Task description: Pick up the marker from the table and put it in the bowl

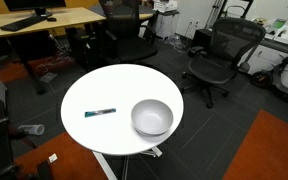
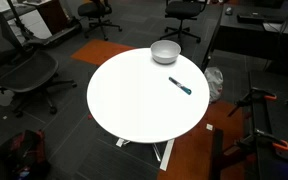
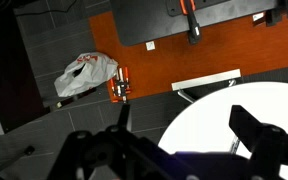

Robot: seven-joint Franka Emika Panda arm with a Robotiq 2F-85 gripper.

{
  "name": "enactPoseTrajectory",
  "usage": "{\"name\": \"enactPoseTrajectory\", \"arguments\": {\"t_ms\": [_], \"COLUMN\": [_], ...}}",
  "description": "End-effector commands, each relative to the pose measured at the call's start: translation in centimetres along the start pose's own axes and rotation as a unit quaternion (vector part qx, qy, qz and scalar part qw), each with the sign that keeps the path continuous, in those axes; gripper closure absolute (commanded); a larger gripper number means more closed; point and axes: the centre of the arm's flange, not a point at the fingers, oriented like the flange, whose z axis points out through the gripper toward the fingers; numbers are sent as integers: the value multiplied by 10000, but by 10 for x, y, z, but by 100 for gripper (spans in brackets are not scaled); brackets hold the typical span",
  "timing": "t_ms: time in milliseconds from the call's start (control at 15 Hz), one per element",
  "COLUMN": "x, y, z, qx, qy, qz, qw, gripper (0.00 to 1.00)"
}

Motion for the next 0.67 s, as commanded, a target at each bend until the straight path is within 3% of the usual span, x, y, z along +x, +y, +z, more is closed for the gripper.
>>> {"name": "enactPoseTrajectory", "arguments": {"t_ms": [0,267,600], "x": [0,3,23], "y": [0,-4,-42], "z": [0,4,36], "qx": [0,7,155], "qy": [0,-26,271], "qz": [0,15,41], "qw": [10000,10000,9995], "gripper": [0,0,0]}}
